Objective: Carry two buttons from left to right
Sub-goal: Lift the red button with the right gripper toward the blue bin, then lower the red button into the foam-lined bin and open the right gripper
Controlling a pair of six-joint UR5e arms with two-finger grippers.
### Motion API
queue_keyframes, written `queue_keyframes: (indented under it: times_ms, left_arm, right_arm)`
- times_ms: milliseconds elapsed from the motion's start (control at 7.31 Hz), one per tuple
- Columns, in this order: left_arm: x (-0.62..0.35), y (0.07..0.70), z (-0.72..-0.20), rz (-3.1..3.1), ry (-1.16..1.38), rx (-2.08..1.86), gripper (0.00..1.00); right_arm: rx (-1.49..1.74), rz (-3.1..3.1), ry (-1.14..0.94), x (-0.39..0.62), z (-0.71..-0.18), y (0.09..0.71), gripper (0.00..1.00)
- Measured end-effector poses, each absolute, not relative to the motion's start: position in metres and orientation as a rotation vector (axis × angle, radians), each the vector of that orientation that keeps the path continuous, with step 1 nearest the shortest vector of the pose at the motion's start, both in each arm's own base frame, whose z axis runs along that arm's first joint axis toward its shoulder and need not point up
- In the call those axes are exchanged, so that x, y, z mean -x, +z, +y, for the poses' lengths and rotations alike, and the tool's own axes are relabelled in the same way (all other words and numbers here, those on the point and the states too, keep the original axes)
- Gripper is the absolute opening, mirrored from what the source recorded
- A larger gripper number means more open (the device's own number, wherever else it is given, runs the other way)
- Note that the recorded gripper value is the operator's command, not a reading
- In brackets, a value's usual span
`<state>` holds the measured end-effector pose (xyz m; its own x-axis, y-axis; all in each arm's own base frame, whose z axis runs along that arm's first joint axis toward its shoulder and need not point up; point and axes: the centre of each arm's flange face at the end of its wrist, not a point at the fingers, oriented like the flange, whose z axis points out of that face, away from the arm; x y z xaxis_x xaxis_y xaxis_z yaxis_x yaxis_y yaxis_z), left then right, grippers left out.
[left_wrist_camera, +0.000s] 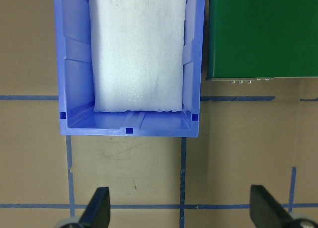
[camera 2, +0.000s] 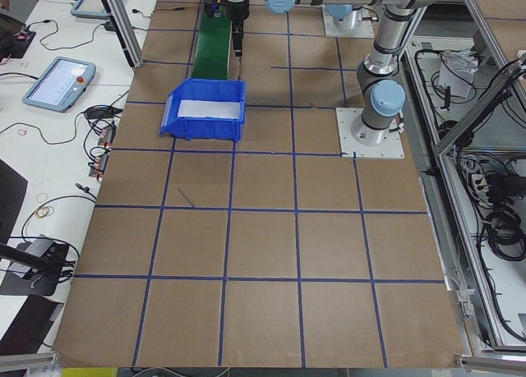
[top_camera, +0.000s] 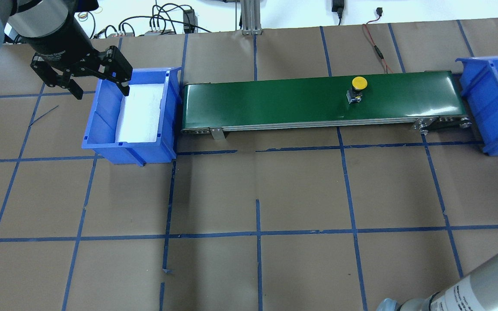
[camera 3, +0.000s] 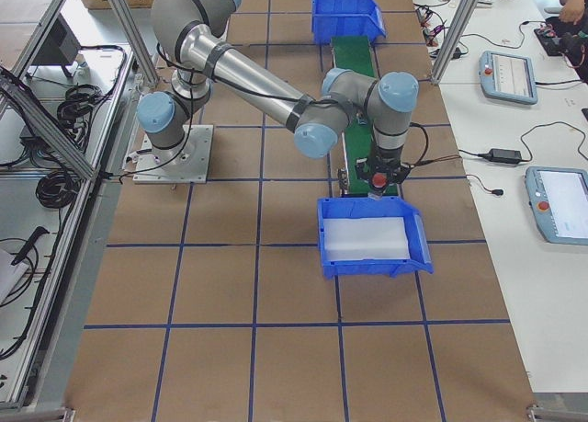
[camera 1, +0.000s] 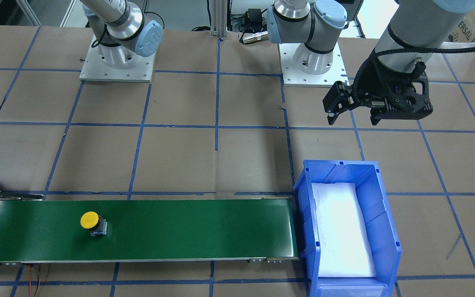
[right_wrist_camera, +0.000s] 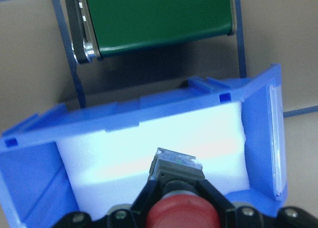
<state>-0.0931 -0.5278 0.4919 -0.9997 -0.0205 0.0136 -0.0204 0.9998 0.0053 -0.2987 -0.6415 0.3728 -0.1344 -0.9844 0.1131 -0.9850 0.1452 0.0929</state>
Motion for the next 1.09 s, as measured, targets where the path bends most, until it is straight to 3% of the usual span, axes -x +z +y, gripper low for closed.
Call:
queue_keyframes:
  times_ms: [547,821,1094]
  left_arm:
    - [0.093,0.492,-0.528,-3.128,-0.009,-0.031,1.00]
    - [0.093,0.491,-0.528,-3.129,-0.010,-0.030,1.00]
    - [0.093,0.492,-0.528,-3.130,-0.005,-0.024,1.00]
  right_arm:
    - [-2.345,-1.886,-0.010,0.367,-0.681,0.296,0.26]
    - [-2.461,-1.819,-0.029,0.370,-0.676,0.262,0.36]
    - [-2.470,-1.854,-0.036,0.377,-0.665,0.248,1.00]
